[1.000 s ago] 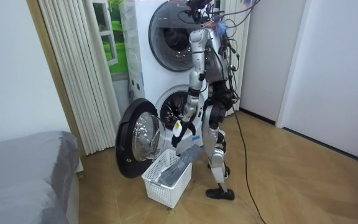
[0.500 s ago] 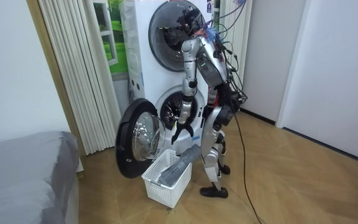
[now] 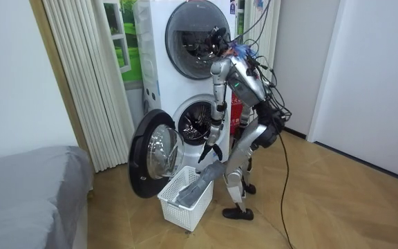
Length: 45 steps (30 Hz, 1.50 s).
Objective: Put towel into washing machine
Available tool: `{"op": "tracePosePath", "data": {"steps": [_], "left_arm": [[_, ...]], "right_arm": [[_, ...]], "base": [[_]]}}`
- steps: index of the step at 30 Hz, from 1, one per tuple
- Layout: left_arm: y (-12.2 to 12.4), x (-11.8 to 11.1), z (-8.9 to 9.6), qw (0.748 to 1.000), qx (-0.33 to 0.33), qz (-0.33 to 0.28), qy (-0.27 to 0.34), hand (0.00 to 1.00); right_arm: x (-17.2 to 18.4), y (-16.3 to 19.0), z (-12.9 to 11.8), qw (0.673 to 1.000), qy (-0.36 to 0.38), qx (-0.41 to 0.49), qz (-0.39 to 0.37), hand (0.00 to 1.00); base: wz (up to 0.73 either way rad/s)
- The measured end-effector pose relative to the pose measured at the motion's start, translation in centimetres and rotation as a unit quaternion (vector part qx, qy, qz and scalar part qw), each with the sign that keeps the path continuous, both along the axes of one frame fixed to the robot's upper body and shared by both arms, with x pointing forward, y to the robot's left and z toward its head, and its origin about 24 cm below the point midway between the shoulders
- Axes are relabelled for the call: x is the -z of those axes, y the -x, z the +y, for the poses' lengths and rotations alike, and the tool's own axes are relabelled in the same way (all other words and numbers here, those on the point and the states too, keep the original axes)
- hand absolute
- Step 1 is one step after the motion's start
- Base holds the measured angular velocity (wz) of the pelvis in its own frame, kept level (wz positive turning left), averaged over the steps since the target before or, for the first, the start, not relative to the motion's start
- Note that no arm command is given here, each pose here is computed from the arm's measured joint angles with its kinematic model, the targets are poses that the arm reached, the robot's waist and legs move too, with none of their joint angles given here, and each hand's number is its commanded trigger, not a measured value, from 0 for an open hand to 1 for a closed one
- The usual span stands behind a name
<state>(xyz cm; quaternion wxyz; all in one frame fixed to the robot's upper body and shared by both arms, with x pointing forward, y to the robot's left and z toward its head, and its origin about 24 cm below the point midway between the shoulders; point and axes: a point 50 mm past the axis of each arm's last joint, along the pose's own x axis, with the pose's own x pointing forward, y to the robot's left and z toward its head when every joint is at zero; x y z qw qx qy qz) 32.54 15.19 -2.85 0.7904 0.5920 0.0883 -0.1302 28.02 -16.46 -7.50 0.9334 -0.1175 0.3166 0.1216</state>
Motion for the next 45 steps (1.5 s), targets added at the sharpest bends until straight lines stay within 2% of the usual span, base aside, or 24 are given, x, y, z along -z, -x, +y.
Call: {"op": "tracePosePath", "data": {"steps": [9, 19, 20, 21, 22, 29, 36, 45], "left_arm": [[-0.9, -1.2, -0.1, 0.998, 0.031, -0.027, -0.039, 0.00], [-1.7, -2.2, -0.4, 0.996, 0.046, -0.050, -0.063, 0.00], [-1.7, -2.2, -0.3, 0.996, 0.046, -0.050, -0.063, 0.44], [-1.7, -2.2, -0.2, 0.996, 0.044, -0.051, -0.065, 0.69], [-1.7, -2.2, -0.1, 0.995, 0.042, -0.053, -0.066, 1.00], [-1.8, -2.3, 0.3, 0.993, 0.057, -0.051, -0.091, 1.00], [-2.7, -3.5, 0.9, 0.990, 0.065, -0.054, -0.117, 1.00], [-2.3, -2.7, 1.5, 0.988, 0.067, -0.002, -0.138, 1.00]], "right_arm": [[-1.7, -1.3, 1.6, 0.998, -0.039, -0.025, -0.049, 0.00], [-2.8, -2.4, 2.0, 0.995, -0.079, -0.004, -0.068, 0.00], [-2.9, -2.4, 2.1, 0.994, -0.083, -0.002, -0.069, 0.00], [-2.9, -2.5, 2.1, 0.994, -0.085, -0.002, -0.070, 0.00], [-3.0, -2.5, 2.1, 0.994, -0.086, -0.004, -0.071, 0.00], [-3.9, -3.5, 2.4, 0.992, -0.096, -0.010, -0.082, 0.00], [-4.6, -4.0, 2.8, 0.989, -0.111, -0.019, -0.092, 0.00], [-4.6, -3.9, 2.8, 0.989, -0.119, -0.016, -0.091, 0.00]], "base": [[0.01], [0.00], [0.00], [0.00], [0.00], [-0.01], [0.00], [0.00]]}}
